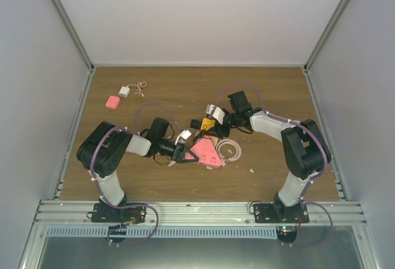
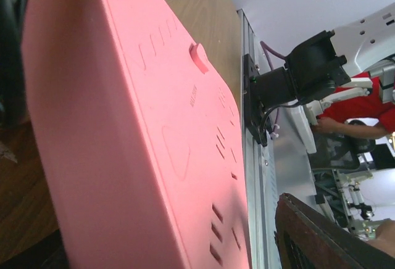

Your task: Pull the plug off the socket

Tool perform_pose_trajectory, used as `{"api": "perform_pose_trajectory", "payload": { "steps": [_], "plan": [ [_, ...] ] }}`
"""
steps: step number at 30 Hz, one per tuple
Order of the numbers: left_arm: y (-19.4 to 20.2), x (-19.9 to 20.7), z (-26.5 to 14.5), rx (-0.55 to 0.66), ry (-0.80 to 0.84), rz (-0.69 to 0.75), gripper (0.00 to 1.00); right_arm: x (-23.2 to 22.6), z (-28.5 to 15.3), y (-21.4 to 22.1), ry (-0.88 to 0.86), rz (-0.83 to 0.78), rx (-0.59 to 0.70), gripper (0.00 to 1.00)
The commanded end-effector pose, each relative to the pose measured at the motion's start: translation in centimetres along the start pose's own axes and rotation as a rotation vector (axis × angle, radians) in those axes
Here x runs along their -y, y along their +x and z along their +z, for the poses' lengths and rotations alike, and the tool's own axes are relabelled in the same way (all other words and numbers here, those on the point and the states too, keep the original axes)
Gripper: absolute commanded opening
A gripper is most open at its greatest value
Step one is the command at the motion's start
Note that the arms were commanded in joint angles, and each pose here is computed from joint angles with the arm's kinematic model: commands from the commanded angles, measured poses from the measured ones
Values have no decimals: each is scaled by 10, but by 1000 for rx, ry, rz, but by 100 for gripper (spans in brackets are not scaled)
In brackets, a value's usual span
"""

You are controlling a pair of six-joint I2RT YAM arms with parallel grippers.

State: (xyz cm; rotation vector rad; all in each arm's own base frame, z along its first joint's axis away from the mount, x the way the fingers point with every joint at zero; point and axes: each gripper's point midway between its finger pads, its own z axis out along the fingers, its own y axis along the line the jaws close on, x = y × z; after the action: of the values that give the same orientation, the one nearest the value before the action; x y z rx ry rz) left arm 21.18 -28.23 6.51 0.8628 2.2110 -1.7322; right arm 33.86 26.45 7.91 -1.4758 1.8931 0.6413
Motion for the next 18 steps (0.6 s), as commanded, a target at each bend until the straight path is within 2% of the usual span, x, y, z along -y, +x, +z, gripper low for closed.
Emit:
{"api": "perform_pose_trajectory", "payload": {
  "steps": [1, 5, 9, 12, 18],
  "plan": [
    [-1, 6, 4, 1, 79, 23, 69, 17, 8, 49, 86, 71, -163, 6],
    [-1, -3, 5, 4, 84, -28, 69, 16, 8, 47, 83, 69, -157, 6],
    [-4, -3, 5, 13, 105, -59, 60, 15, 9, 47, 79, 69, -159, 4],
    [-5, -3, 4, 22, 106, -64, 49, 14, 11, 49, 76, 75, -168, 2],
    [-11, 5, -2, 52, 101, -9, 20, 10, 13, 52, 61, 87, -173, 1]
  ]
}}
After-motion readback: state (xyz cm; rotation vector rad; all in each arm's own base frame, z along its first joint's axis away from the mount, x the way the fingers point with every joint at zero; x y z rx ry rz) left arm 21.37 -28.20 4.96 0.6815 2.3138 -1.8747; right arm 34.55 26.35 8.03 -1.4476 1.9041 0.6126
